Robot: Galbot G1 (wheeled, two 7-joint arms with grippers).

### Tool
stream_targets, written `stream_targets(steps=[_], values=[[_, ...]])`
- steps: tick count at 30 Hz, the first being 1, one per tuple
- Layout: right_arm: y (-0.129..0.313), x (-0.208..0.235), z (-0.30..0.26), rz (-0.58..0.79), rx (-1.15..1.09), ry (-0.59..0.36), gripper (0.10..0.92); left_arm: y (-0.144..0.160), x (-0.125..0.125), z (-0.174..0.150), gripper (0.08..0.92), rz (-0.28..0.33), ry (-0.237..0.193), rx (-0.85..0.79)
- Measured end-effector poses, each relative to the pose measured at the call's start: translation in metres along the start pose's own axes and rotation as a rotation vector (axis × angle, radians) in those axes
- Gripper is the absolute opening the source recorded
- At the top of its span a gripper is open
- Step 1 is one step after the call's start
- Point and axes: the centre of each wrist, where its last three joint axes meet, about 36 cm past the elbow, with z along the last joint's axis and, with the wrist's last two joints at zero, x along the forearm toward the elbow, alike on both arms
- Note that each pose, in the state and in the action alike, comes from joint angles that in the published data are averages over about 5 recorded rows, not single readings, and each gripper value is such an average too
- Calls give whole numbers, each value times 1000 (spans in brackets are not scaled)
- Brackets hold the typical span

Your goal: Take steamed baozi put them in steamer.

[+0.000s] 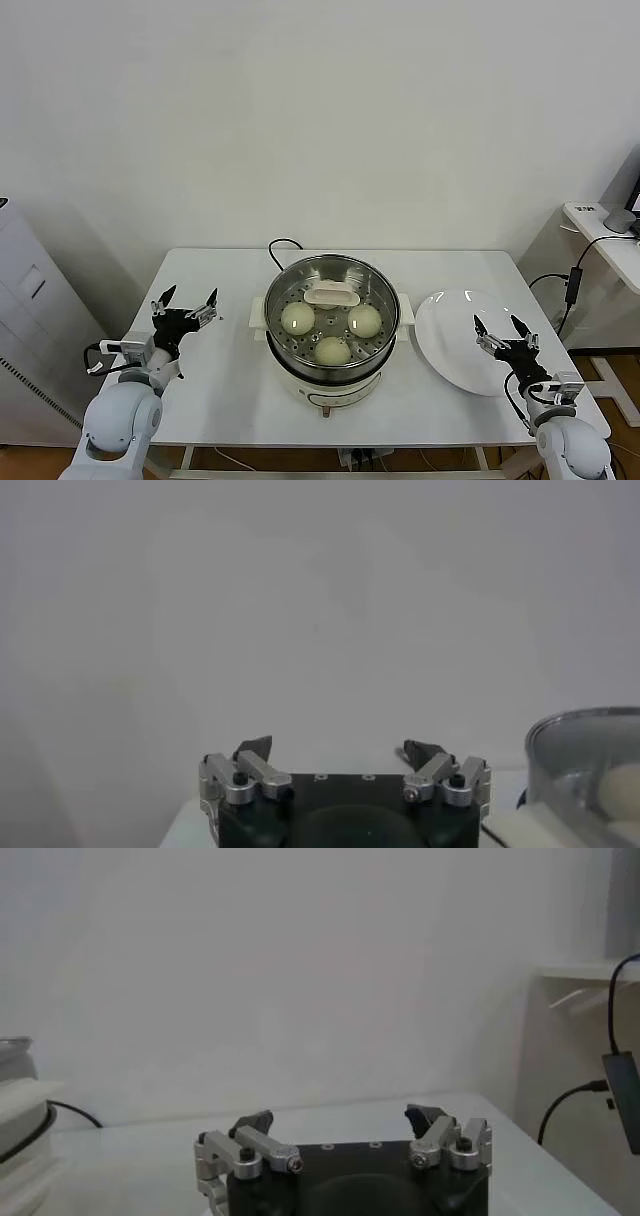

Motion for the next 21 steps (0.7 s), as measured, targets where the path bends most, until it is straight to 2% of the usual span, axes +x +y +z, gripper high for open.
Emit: stream_targets(steps=[7,21], values=[[-3,-2,0,9,5,5,823,3,0,9,823,-12,28,26],[-7,4,1,15,14,18,823,3,3,17,823,-22,54,58]])
